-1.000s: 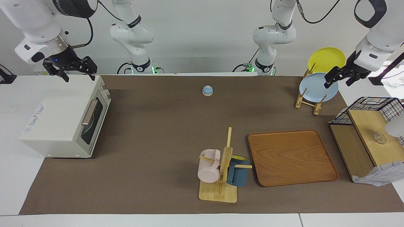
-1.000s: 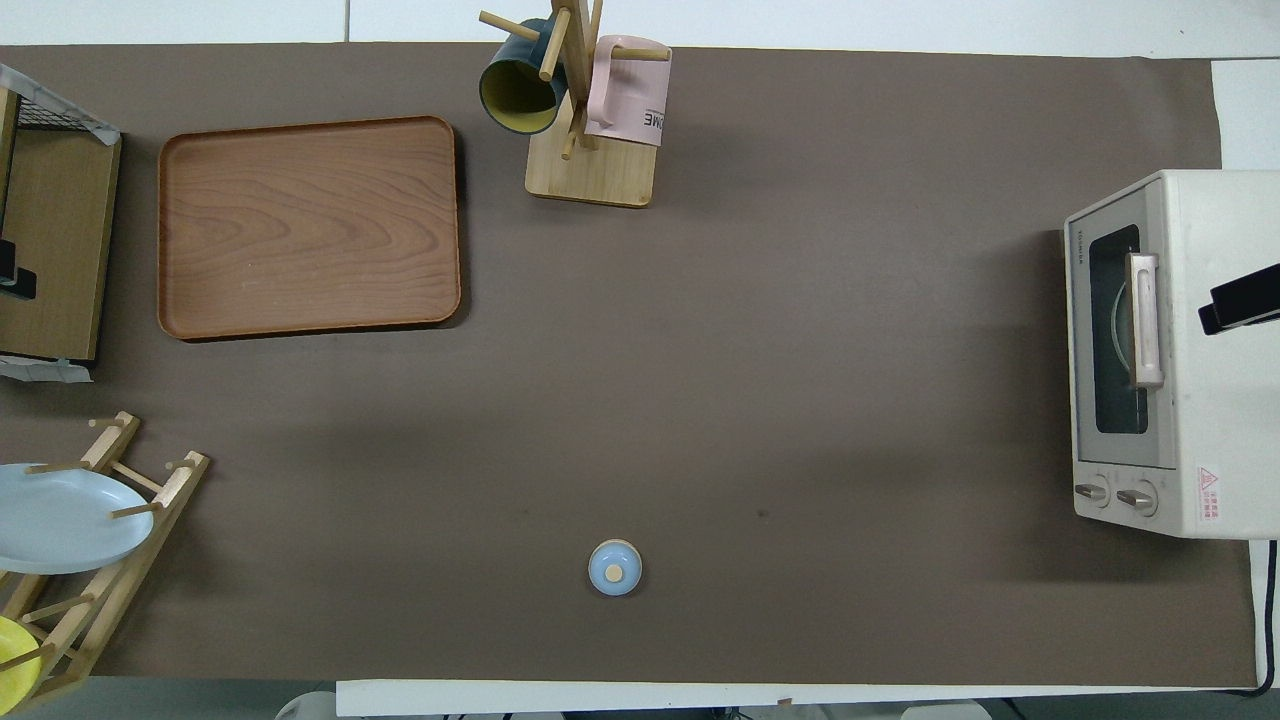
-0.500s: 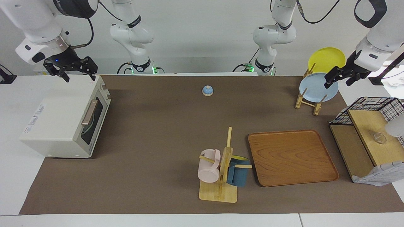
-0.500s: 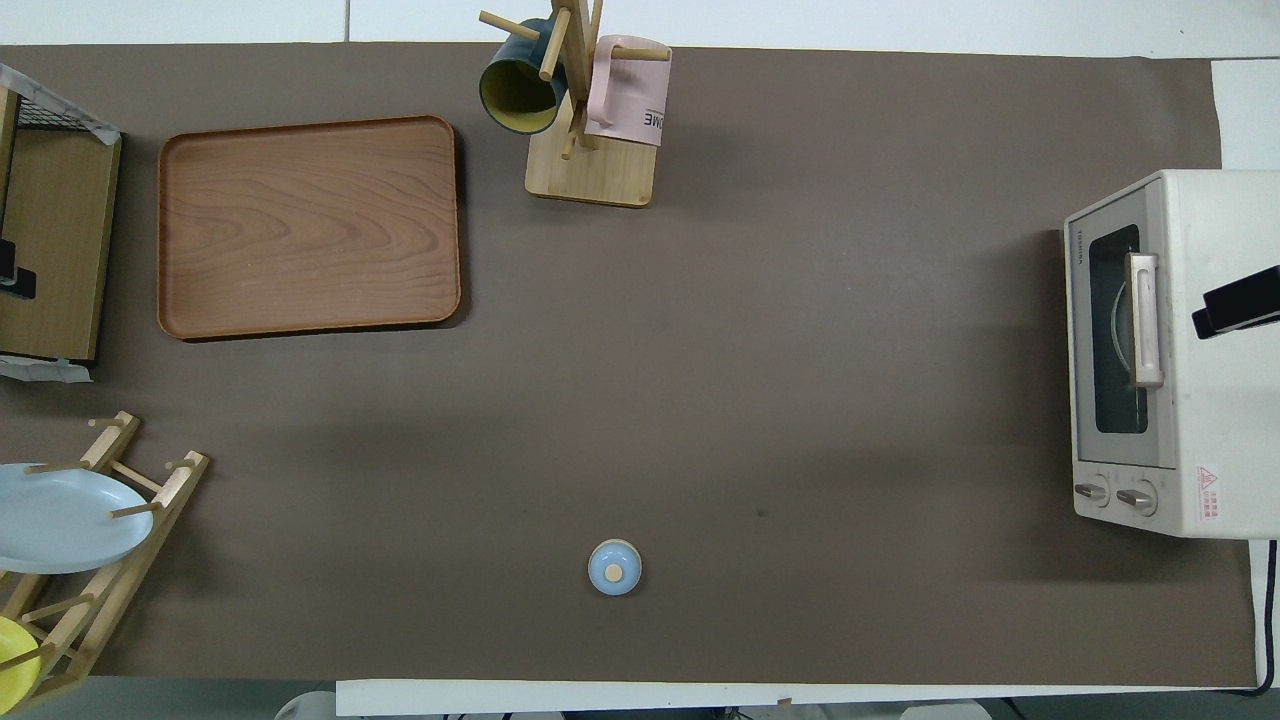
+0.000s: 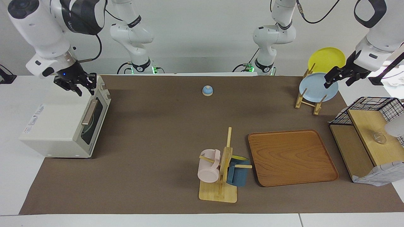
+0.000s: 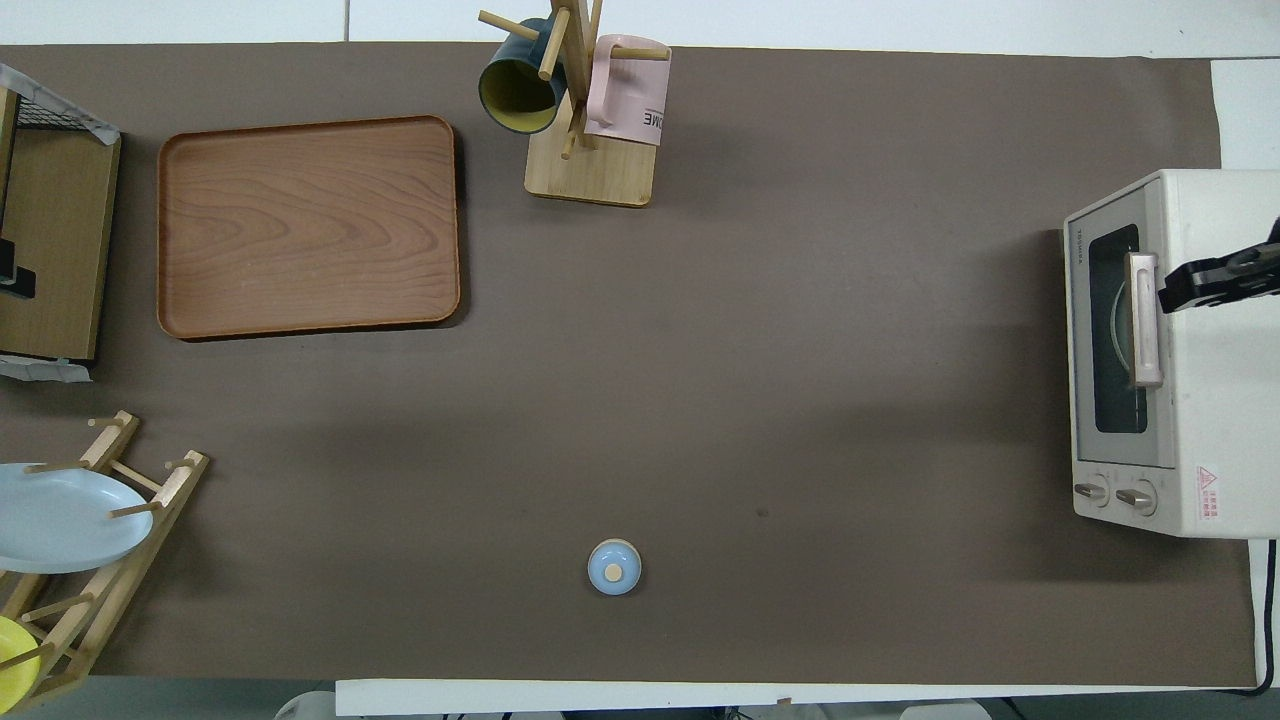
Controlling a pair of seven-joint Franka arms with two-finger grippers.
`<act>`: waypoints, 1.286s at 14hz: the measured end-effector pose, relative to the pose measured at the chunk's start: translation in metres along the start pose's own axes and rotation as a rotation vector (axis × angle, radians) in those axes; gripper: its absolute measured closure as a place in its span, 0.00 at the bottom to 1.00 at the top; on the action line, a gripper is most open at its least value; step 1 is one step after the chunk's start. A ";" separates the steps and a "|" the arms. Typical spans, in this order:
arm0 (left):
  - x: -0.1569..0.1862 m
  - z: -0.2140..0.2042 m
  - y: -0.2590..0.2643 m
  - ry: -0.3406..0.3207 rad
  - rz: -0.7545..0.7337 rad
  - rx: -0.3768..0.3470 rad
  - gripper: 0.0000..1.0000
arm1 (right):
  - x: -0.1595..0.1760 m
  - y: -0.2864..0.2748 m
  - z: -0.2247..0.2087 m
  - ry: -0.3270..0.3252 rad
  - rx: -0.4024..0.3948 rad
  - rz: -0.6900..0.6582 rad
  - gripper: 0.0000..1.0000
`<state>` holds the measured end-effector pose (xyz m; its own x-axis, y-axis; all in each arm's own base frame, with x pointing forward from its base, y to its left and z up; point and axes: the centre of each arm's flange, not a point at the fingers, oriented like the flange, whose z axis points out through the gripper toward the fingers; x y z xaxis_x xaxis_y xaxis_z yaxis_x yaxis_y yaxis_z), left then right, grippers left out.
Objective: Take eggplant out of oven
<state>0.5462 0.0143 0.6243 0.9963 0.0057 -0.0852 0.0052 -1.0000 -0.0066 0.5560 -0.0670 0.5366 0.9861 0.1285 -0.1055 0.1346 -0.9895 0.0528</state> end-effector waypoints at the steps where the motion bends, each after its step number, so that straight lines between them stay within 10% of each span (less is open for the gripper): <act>1: 0.000 0.000 0.000 0.000 0.000 0.000 0.00 | 0.009 0.003 0.018 -0.020 -0.023 -0.007 0.86; 2: 0.000 0.000 0.000 0.000 0.000 0.000 0.00 | 0.017 0.005 0.032 -0.038 -0.043 -0.016 0.98; 11: 0.000 0.000 0.000 0.000 0.000 0.000 0.00 | 0.042 -0.051 0.085 -0.062 -0.070 -0.107 0.99; 18: 0.000 0.000 0.000 0.000 0.000 0.000 0.00 | 0.094 -0.126 0.213 -0.063 -0.045 -0.119 0.99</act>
<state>0.5462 0.0143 0.6243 0.9963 0.0058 -0.0852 0.0052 -1.0000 -0.0066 0.6106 0.0557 0.3090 0.9550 0.2386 -0.1760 0.2555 -0.9635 0.0803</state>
